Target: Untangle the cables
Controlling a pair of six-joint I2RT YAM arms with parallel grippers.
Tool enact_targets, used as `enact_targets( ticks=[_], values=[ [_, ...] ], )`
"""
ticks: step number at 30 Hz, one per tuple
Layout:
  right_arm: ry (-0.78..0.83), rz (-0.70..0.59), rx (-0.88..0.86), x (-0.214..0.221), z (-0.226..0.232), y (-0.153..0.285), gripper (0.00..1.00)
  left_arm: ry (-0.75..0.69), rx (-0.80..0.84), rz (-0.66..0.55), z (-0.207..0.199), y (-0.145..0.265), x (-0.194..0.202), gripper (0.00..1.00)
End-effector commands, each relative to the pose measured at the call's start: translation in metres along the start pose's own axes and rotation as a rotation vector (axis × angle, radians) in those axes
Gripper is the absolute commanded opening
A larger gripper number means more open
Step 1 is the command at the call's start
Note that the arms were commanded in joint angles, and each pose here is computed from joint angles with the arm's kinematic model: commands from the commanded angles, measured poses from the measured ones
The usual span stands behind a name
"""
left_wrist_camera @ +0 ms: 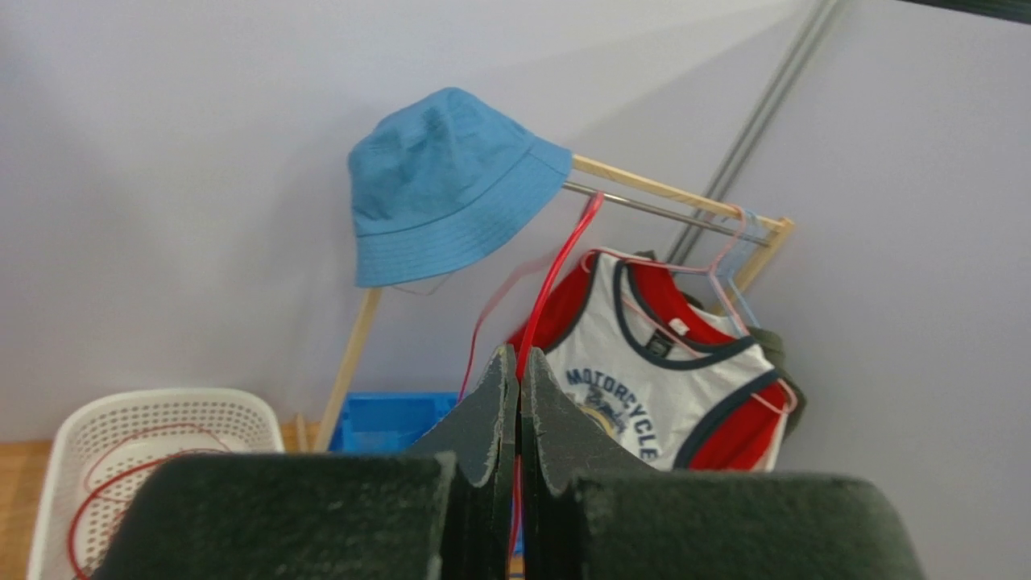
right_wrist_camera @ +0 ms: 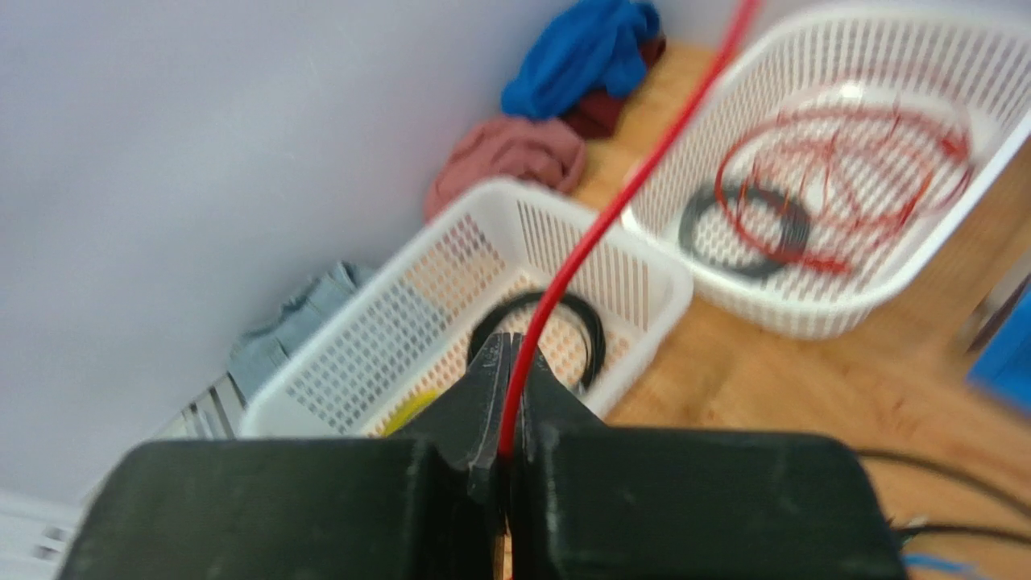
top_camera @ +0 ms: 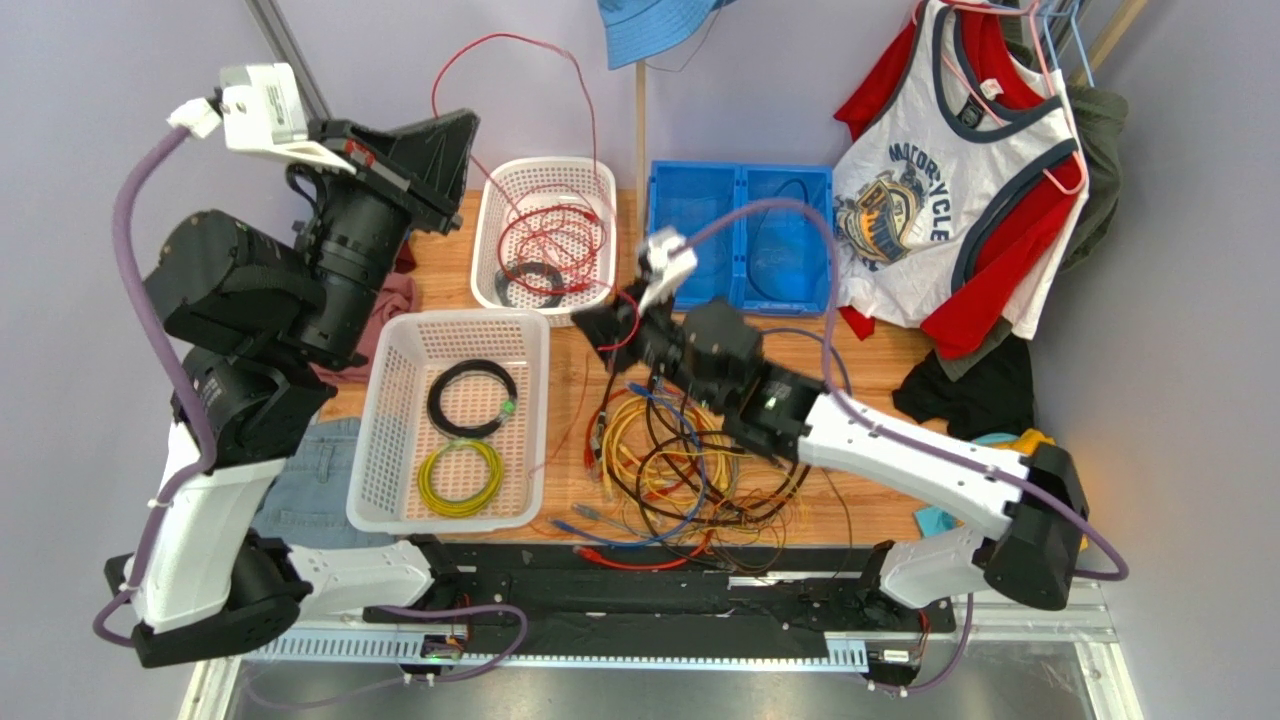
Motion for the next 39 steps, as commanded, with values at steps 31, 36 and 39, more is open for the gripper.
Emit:
enact_targets(
  ticks=[31,36,39],
  values=[
    [-0.118,0.091,-0.114,-0.121,-0.124,-0.162,0.0,-0.26,-0.461,0.002,0.166,-0.051,0.158,0.0],
    [-0.126,0.03,-0.119,-0.107,-0.157,-0.191,0.0,-0.226,-0.522,-0.052,0.208,-0.096,0.163,0.0],
    [-0.141,-0.027,-0.125,-0.105,-0.175,-0.205,0.0,-0.252,-0.529,-0.061,0.223,-0.122,0.175,0.0]
  ],
)
Point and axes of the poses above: each gripper's point midway between its finger pads, its own y axis back along the fingers, its own z axis along the line the jaws close on, x = y × z, the point moved 7 cm from there along y, back along the fingers, and after that the axes turned 5 degrees about y, right-handed, at the moved point
